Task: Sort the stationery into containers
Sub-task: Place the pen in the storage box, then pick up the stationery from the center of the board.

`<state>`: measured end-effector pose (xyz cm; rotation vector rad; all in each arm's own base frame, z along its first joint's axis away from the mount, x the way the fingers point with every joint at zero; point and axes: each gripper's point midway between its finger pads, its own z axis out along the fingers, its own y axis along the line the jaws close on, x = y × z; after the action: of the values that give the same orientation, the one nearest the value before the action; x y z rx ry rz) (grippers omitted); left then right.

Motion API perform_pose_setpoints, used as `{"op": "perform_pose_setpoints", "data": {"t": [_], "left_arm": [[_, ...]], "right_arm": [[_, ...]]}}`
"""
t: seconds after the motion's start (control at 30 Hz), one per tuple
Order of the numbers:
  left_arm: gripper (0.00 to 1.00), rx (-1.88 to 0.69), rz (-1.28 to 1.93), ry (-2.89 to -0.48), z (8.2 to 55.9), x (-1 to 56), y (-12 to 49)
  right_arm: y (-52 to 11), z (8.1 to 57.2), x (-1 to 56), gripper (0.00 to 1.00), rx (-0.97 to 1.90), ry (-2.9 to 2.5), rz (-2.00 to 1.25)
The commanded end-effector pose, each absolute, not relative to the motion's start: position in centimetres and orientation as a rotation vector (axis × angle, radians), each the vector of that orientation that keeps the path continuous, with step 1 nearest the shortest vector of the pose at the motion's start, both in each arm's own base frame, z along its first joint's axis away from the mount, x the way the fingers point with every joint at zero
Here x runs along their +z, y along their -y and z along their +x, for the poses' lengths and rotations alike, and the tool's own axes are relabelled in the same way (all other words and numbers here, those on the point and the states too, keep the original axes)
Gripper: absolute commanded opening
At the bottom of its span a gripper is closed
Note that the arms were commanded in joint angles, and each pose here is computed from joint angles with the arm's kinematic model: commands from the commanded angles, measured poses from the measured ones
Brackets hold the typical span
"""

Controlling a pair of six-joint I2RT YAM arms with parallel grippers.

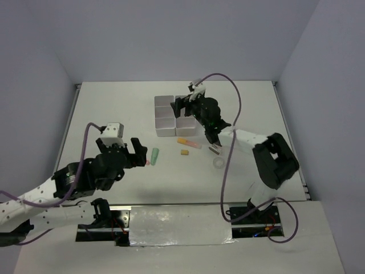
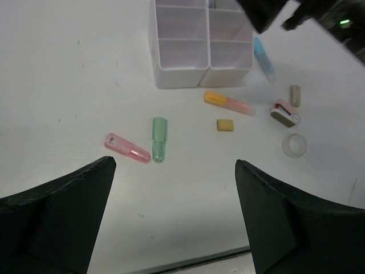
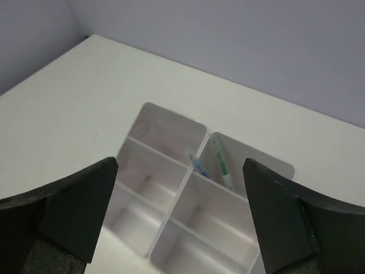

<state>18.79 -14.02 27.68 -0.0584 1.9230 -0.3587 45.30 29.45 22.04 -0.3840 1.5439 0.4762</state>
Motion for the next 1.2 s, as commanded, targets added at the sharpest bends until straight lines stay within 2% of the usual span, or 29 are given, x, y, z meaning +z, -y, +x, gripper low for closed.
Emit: {"op": "perform_pose_setpoints", "data": {"t": [0.0,0.17,0.23,0.27,0.37,0.47,0.53,0.57,0.67,0.7,0.87,1.0,1.1,1.17], "left_arm": [[0.99,-0.234,-0.110,-1.997,19.6,26.4,14.1],[0.99,-0.217,-0.102,-2.169,22.1,21.9,15.7],[0.99,-0.150,-0.229,-2.185,23.4,21.2,12.9],[0.99,-0.152,-0.268,-2.180,23.6,21.7,12.3],[0.99,-0.121,-0.359,-2.106,23.5,24.4,9.3],[0.99,-0.030,-0.373,-2.065,22.7,26.5,6.7],[0.99,0.005,-0.354,-2.030,22.5,27.3,5.7],[0.99,-0.001,-0.324,-2.025,22.3,27.4,5.6],[0.99,-0.087,-0.248,-2.023,22.4,26.5,7.0],[0.99,-0.107,-0.210,-2.053,22.3,24.7,7.7],[0.99,-0.070,-0.230,-2.063,22.5,23.8,6.9],[0.99,-0.071,-0.239,-2.051,22.2,23.6,6.6],[0.99,-0.084,-0.247,-2.036,22.0,23.9,6.4],[0.99,-0.096,-0.235,-2.036,22.0,23.9,6.6]], "right_arm": [[-29.3,40.2,29.4,1.00,0.671,-1.491,-0.405],[-27.3,33.3,28.4,0.97,0.723,-1.639,-0.536],[-26.7,32.0,27.1,0.97,0.689,-1.681,-0.604],[-25.8,31.2,25.3,0.94,0.644,-1.763,-0.641],[-23.2,31.2,22.1,0.94,0.464,-1.928,-0.674],[-22.4,30.5,20.1,1.00,0.432,-2.034,-0.691],[-21.5,30.6,18.9,1.00,0.390,-2.150,-0.567],[-20.8,31.1,18.7,1.00,0.372,-2.207,-0.372],[-21.5,30.2,18.2,1.00,0.446,-2.228,-0.136],[-22.1,29.8,18.3,1.00,0.464,-2.193,-0.114],[-26.9,28.1,16.0,1.00,0.413,-2.278,-0.105],[-27.8,29.2,11.9,0.95,0.197,-2.386,-0.043],[-29.0,29.5,8.5,0.81,0.174,-2.430,-0.056],[-29.4,29.6,7.3,0.78,0.172,-2.454,-0.077]]}}
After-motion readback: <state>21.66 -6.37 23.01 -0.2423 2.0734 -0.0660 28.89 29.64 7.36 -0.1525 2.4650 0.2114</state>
